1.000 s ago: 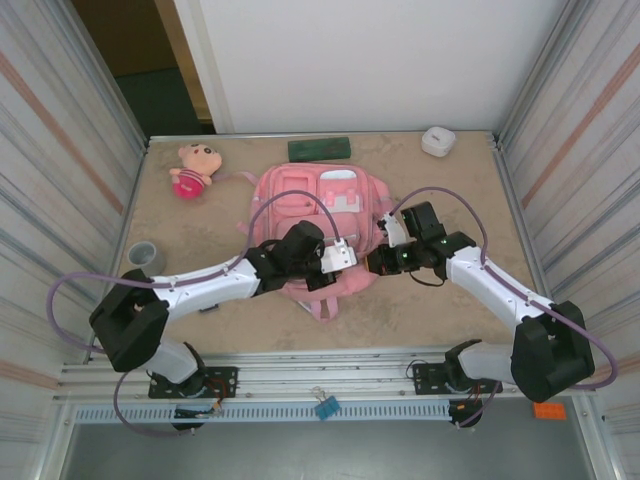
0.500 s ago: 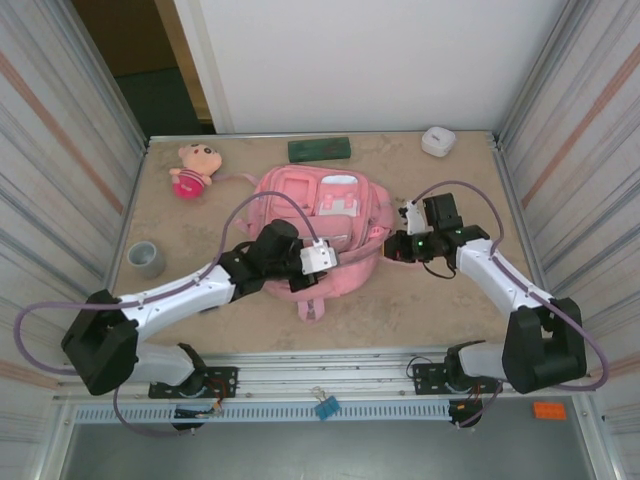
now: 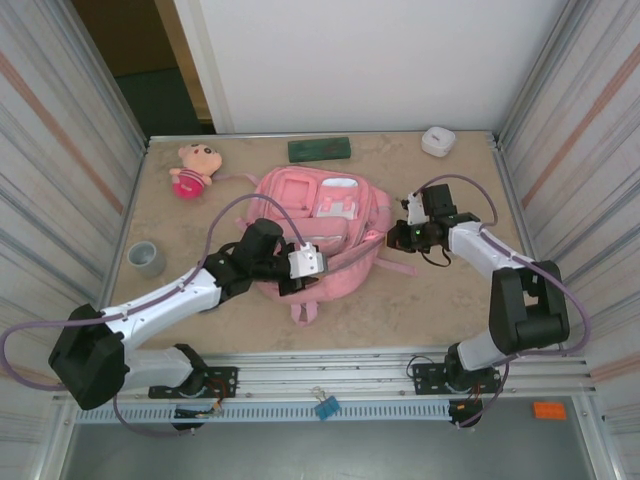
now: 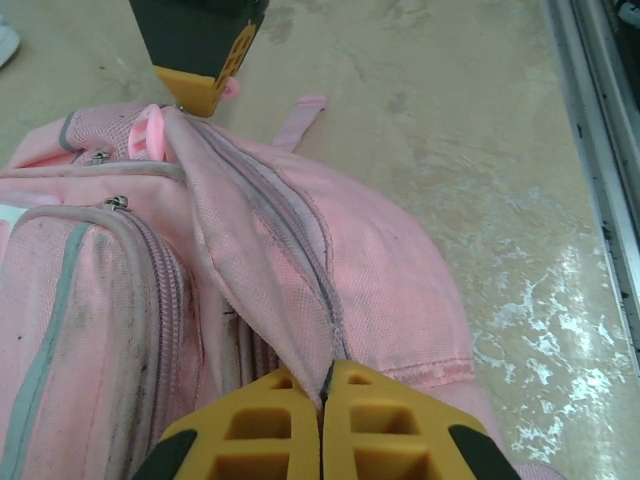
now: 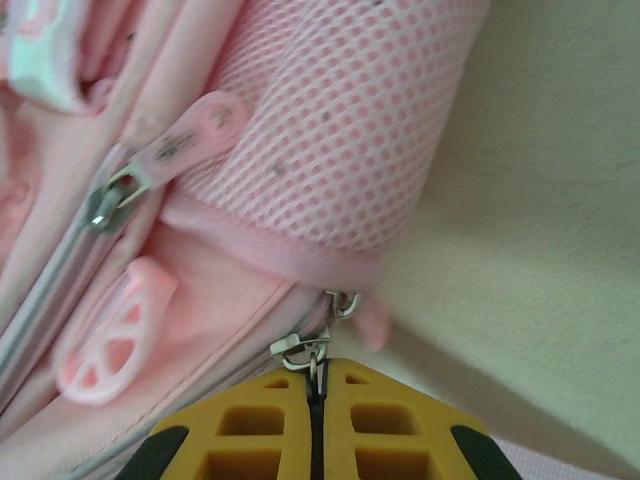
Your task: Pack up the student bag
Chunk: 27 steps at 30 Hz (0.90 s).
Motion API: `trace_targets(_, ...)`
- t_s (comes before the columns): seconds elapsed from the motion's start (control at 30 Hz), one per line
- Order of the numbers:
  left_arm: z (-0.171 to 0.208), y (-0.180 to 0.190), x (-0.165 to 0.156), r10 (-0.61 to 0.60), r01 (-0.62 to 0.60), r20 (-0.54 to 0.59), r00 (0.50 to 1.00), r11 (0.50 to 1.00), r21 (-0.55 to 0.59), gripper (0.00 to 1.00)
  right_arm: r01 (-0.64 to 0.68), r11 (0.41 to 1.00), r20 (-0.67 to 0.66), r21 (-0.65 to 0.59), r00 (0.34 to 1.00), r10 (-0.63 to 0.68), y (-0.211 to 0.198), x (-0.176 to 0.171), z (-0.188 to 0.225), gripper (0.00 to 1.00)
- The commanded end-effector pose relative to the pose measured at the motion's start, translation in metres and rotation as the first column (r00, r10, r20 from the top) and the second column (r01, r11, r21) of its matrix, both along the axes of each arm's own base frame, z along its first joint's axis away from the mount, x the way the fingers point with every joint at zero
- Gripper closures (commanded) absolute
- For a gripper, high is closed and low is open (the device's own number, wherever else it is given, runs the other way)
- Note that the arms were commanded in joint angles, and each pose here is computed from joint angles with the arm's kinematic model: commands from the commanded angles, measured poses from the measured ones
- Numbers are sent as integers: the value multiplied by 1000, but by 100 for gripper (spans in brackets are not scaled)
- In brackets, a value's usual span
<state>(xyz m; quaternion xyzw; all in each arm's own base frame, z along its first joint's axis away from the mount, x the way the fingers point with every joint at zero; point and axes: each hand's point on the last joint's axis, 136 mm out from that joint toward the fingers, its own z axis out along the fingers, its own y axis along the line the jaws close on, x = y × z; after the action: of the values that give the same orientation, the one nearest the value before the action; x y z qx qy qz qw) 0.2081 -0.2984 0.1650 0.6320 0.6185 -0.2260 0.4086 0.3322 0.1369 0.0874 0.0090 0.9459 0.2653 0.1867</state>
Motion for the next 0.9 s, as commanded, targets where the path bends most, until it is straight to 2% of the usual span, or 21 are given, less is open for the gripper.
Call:
trace_targets(0.0, 27, -6, -30, -144, 143, -3, 990, 985, -98, 100, 189, 976, 113, -108, 978, -177, -41, 46, 3, 100)
trace_targets(0.03, 27, -6, -28, -132, 131, -7, 991, 987, -95, 100, 174, 980, 111, -92, 980, -163, -37, 45, 4, 100)
trace_targets(0.07, 26, -5, -25, -107, 106, -12, 994, 990, -89, 94, 150, 986, 116, -68, 983, -142, -32, 43, 8, 98)
trace_targets(0.1, 26, -3, -22, -85, 83, -11, 996, 993, -84, 80, 127, 991, 123, -51, 985, -120, -28, 40, 12, 88)
trace_targets(0.13, 26, 0, -17, -46, 45, -8, 999, 996, -75, 61, 105, 994, 130, -41, 987, -99, -24, 35, 18, 76)
trace_targets(0.17, 27, 4, -14, -20, 20, -6, 1000, 997, -78, 50, 90, 995, 137, -45, 987, -83, -22, 31, 23, 69)
trace_targets(0.2, 29, 10, -9, 14, -15, -5, 1000, 996, -87, 43, 73, 996, 158, -56, 985, -64, -20, 25, 31, 61)
trace_targets(0.27, 32, 25, 3, 82, -83, -15, 997, 990, -113, 35, 43, 995, 210, -86, 977, -24, -17, 15, 45, 50)
trace_targets(0.37, 29, 49, 17, 150, -150, -3, 989, 983, -108, 31, -30, 993, 308, -113, 949, 63, -5, 0, 69, 46)
trace_targets(0.5, 5, 64, 25, 141, -144, 46, 989, 987, 75, 29, -181, 965, 439, -191, 863, 249, 22, -22, 85, 46)
trace_targets(0.6, -2, 62, 36, 114, -123, 74, 991, 984, 129, 27, -264, 932, 490, -250, 795, 357, 41, -33, 87, 46)
trace_targets(0.67, -3, 55, 42, 82, -94, 89, 993, 986, 139, 25, -296, 918, 501, -264, 772, 392, 50, -37, 86, 46)
trace_targets(0.87, -21, 33, 64, 16, -37, 106, 994, 980, 197, 21, -326, 911, 510, -253, 755, 412, 61, -38, 80, 46)
